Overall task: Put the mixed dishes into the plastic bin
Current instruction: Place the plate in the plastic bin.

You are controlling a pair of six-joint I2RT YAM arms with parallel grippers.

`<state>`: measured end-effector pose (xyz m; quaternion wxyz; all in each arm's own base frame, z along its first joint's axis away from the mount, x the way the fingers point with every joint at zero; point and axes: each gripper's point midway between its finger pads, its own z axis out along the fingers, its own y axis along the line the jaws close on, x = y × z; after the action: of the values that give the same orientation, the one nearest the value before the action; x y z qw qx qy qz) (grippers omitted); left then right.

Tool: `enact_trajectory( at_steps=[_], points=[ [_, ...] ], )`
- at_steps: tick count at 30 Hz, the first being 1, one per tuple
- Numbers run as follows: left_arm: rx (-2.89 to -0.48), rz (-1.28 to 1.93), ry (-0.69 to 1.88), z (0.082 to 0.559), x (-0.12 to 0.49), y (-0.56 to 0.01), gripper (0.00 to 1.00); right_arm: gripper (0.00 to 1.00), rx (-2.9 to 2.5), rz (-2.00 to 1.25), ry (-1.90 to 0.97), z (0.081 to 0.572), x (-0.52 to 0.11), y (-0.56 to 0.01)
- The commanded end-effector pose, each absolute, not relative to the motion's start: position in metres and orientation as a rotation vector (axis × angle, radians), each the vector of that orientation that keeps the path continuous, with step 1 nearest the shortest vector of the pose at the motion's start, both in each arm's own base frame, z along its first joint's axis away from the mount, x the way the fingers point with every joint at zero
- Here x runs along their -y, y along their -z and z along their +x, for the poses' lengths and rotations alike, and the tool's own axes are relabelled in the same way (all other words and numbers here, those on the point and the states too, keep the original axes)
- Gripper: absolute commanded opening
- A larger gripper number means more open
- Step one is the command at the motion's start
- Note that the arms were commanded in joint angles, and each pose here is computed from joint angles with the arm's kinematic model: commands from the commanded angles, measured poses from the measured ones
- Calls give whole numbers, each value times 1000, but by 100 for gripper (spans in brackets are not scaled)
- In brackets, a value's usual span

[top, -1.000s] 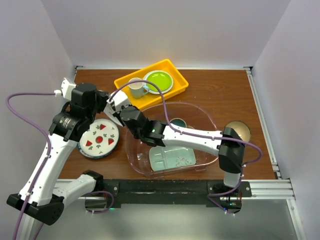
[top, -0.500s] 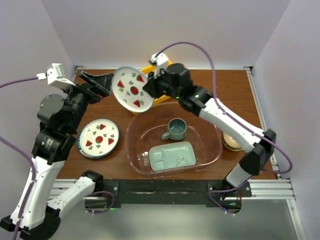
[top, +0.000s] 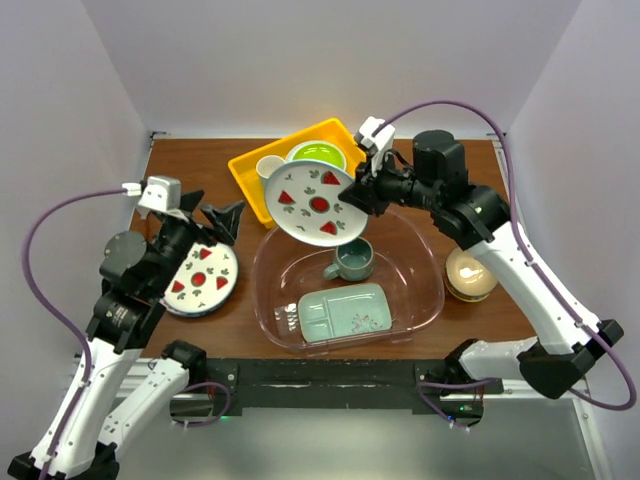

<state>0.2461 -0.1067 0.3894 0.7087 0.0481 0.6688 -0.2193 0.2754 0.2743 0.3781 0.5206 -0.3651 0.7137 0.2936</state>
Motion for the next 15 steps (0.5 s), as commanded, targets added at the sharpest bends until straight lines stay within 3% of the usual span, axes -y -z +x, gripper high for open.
enact_trajectory(
  at_steps=[1,15],
  points=[
    [-1430,212,386,247,103,-373,100,0,-1599,-1017,-708,259,-252,-394],
    [-1490,209,269,253,88,-298,100,0,-1695,-1152,-871,243,-224,-345]
  ],
)
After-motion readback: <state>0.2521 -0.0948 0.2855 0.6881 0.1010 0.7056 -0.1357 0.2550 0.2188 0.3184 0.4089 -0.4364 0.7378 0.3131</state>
